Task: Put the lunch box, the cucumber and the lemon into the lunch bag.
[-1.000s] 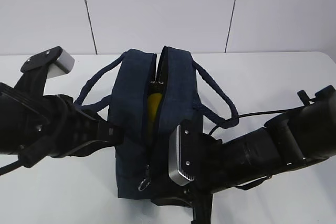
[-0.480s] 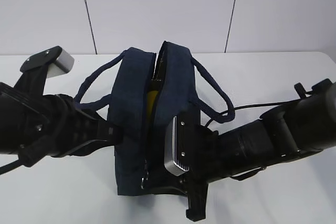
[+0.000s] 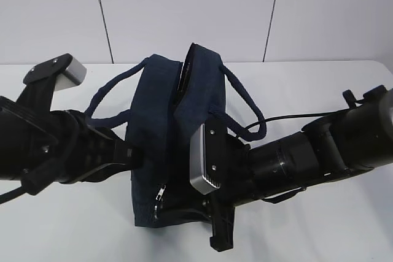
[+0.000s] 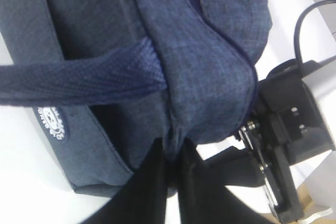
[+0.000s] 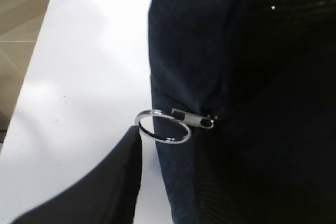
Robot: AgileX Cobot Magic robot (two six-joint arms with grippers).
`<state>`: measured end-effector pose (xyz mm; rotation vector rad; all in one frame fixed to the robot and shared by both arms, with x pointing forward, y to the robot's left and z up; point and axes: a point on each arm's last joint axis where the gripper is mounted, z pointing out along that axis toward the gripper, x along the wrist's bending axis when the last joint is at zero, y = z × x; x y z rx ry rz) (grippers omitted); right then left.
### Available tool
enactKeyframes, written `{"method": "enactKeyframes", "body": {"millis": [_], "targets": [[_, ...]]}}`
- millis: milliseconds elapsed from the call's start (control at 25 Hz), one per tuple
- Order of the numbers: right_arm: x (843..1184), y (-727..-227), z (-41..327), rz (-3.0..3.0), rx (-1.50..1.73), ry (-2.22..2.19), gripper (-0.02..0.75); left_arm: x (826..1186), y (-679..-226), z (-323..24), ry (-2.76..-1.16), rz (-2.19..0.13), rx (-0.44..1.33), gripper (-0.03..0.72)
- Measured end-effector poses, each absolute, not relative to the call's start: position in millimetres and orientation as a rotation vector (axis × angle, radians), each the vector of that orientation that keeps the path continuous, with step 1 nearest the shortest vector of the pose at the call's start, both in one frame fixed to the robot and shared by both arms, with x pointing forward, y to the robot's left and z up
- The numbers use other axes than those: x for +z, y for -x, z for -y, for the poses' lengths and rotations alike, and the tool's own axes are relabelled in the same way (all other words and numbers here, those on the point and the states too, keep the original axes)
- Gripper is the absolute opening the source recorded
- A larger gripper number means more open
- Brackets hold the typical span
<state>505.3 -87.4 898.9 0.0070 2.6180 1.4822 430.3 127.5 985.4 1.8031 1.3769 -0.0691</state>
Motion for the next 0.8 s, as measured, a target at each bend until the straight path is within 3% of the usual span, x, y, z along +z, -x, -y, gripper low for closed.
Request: {"method": "enactKeyframes", "body": {"millis": [800], "targets": [[888.1,-495.7,75.1,-2.68,1.495,-0.009,0.242,985.4,-430.5,-127.6,-1.803,-1.378,-0.067,0.007]]}}
